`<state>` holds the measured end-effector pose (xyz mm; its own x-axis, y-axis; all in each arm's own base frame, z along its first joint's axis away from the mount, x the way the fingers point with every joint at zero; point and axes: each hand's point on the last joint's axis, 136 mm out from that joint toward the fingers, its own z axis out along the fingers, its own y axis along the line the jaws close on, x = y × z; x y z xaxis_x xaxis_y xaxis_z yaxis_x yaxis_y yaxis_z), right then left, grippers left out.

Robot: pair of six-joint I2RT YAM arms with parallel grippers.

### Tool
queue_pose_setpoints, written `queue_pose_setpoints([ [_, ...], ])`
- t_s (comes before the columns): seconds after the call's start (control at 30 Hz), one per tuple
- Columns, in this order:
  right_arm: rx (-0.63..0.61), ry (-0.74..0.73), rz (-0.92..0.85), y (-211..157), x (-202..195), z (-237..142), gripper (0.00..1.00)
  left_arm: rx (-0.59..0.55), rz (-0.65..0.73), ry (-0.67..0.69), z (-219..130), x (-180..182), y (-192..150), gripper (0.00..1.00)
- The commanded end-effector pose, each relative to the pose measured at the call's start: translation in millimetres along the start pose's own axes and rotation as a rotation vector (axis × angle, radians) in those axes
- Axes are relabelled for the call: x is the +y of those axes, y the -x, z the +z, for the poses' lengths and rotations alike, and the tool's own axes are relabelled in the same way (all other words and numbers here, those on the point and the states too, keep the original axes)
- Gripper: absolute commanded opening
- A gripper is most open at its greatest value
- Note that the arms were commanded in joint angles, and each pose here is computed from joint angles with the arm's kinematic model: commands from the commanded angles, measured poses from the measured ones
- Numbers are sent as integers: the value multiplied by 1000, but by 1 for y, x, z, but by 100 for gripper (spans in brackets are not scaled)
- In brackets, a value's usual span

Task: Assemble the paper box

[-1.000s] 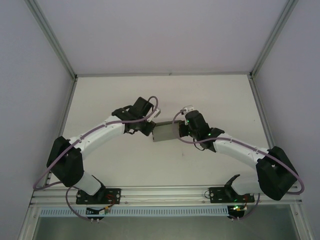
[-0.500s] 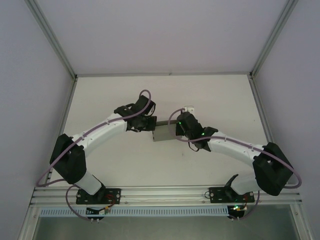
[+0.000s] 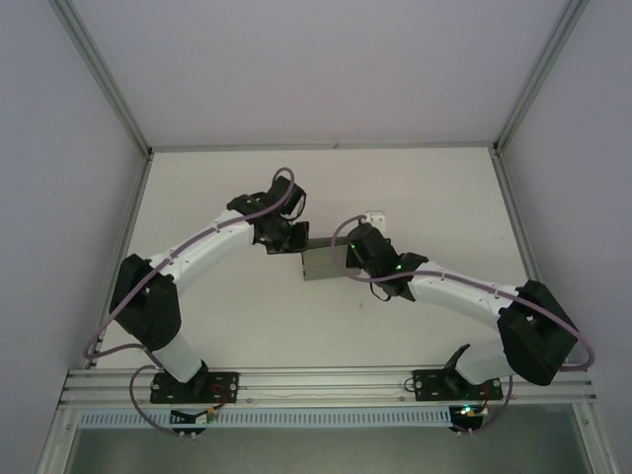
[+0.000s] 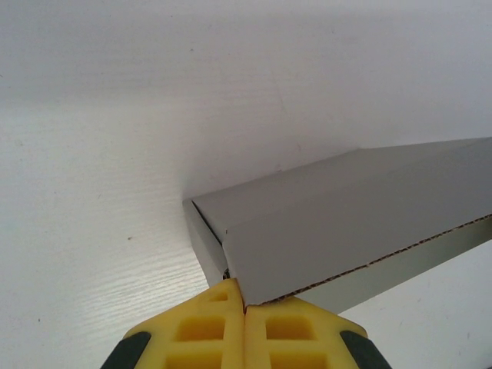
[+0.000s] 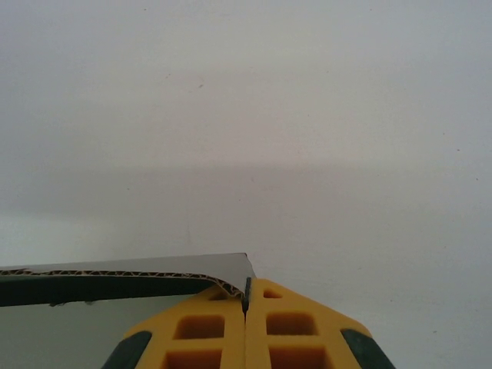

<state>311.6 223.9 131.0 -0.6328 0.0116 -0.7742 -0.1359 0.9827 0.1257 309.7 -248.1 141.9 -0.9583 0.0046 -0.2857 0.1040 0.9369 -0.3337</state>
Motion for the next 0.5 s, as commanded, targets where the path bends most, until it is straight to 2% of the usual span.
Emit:
queue_pose_setpoints([
  [0.0,152,-53,-57,-51,-18,4,0,90,-9,32,10,8,-29,0],
  [0.2,103,-49,-51,-49,-19,0,0,-19,149,189,30,23,-48,0],
  [0.37,47,32,-41,-59,-17,0,0,-107,151,150,49,33,-79,0],
  [0.47,53,71,-49,-71,-17,-1,0,-198,174,216,50,45,-87,0],
])
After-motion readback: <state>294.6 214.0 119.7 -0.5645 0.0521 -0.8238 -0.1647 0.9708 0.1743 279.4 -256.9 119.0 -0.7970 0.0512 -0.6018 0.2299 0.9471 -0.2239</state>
